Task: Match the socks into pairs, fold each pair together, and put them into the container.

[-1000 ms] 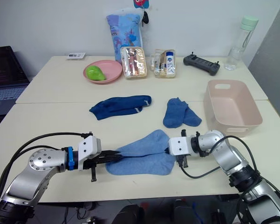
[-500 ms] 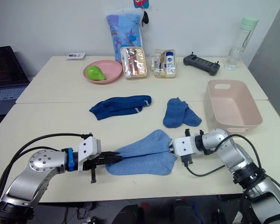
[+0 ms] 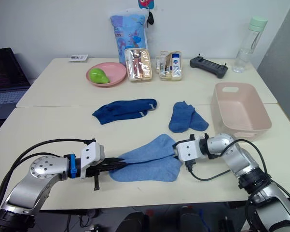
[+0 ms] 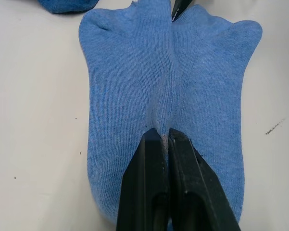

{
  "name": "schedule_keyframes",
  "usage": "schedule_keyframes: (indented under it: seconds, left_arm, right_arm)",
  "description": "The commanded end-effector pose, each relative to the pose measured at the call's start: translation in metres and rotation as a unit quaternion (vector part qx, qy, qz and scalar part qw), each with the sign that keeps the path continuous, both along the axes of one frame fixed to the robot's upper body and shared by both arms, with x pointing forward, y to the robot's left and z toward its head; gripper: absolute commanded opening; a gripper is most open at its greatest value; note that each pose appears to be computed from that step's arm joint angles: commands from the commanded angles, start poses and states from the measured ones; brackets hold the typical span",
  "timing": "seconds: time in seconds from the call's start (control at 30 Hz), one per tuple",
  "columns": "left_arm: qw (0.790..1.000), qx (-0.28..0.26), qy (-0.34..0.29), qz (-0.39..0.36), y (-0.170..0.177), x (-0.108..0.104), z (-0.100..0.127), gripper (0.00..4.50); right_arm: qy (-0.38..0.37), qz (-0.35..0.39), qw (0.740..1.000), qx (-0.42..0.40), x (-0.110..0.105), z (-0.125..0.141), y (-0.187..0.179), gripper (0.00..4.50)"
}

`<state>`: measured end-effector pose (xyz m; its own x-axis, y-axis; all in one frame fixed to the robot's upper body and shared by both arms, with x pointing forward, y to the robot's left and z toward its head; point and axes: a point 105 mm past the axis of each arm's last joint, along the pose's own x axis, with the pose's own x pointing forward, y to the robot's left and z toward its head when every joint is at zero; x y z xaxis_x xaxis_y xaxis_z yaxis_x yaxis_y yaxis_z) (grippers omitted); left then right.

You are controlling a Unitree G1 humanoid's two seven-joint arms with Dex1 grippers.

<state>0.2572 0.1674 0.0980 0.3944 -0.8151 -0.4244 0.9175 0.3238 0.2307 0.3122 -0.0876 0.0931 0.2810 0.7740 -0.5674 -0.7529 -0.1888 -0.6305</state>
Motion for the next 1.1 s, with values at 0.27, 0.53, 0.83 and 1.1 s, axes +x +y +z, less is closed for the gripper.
schedule_keyframes:
  seconds: [0.27, 0.53, 0.83, 1.1]
  left_arm:
    - [1.0, -0.004, -0.028, -0.001, 0.003, 0.001, 0.012, 0.0]
    - [0.999, -0.007, -0.036, -0.001, 0.002, 0.004, 0.013, 0.0]
    - [0.998, -0.039, -0.043, 0.008, 0.001, 0.012, 0.03, 0.0]
    - [0.999, -0.033, -0.035, -0.002, -0.002, 0.009, 0.025, 0.0]
  right_arm:
    - [0.005, 0.003, 0.999, 0.047, 0.004, 0.017, 0.007, 0.28]
    - [-0.011, -0.002, 0.999, 0.045, 0.01, 0.03, 0.003, 0.01]
    - [0.035, -0.005, 0.997, 0.064, 0.003, 0.053, 0.008, 0.01]
    - [0.085, -0.009, 0.996, 0.041, -0.009, 0.04, 0.009, 0.01]
